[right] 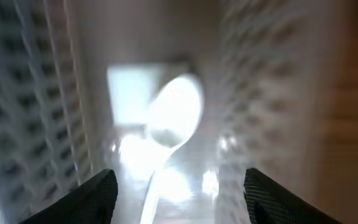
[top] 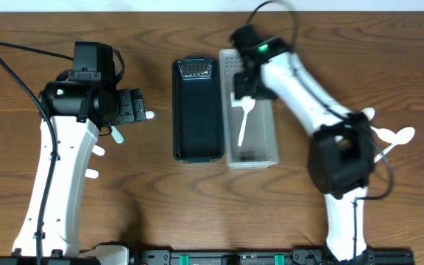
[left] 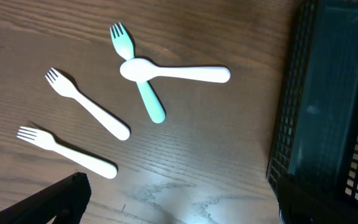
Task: Pack container
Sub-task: 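Move right gripper back to the crossed white spoons on the right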
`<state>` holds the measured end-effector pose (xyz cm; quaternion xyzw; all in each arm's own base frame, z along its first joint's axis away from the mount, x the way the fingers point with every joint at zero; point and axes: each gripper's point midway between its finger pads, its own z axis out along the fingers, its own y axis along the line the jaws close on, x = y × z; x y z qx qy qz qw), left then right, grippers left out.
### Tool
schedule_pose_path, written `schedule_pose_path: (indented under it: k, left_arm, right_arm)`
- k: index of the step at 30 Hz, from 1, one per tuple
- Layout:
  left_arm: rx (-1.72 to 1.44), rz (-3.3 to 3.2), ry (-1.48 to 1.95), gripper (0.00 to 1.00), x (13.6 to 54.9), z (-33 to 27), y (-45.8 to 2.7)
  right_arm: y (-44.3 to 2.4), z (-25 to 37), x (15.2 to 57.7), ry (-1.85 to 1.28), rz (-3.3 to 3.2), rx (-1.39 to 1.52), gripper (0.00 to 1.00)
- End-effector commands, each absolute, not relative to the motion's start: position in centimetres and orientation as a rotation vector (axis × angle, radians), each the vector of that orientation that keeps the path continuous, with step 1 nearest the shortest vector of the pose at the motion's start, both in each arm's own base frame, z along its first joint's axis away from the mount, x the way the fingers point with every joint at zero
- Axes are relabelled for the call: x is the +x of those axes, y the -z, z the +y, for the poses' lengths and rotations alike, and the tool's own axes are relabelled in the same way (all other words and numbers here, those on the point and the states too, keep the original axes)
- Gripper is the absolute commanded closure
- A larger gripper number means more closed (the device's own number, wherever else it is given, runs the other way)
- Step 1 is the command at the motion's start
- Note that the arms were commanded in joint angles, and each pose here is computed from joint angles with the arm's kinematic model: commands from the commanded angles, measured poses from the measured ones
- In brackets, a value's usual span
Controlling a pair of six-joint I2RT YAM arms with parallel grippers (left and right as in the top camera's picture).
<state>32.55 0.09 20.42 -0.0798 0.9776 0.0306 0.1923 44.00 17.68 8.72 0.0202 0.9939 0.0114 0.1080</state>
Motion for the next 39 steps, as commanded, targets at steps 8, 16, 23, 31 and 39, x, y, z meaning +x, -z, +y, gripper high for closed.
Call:
schedule_pose_path:
  k: [8,16,23,31,39]
  left_arm:
    - [-0.224,2.718,-0.093,0.02,32.9,0.2,-21.3]
    - [-0.224,2.715,-0.092,0.02,32.9,0.2,-21.3]
    - [-0.224,2.715,-0.092,0.02,32.9,0.2,-21.3]
    - [-0.223,2.716,-0.092,0.02,32.9,0.2,-21.3]
    - [-0.224,2.716,-0.092,0.02,32.9,0.2,-21.3]
  right_arm:
    - [-24.4,-0.9,44.1,-0.028,2.576,0.642,0.34]
    - [-17.6,-7.0,38.4,0.248,2.79,0.843,0.32]
    - [-14.4,-9.6,36.3,0.347,3.044,0.141,0.19]
    - [-13.3,-10.8,35.2,0.187,3.038,-0.68,0.07]
    - [-8.5,-13.0,34.7,0.1,2.954,-0.838,0.07]
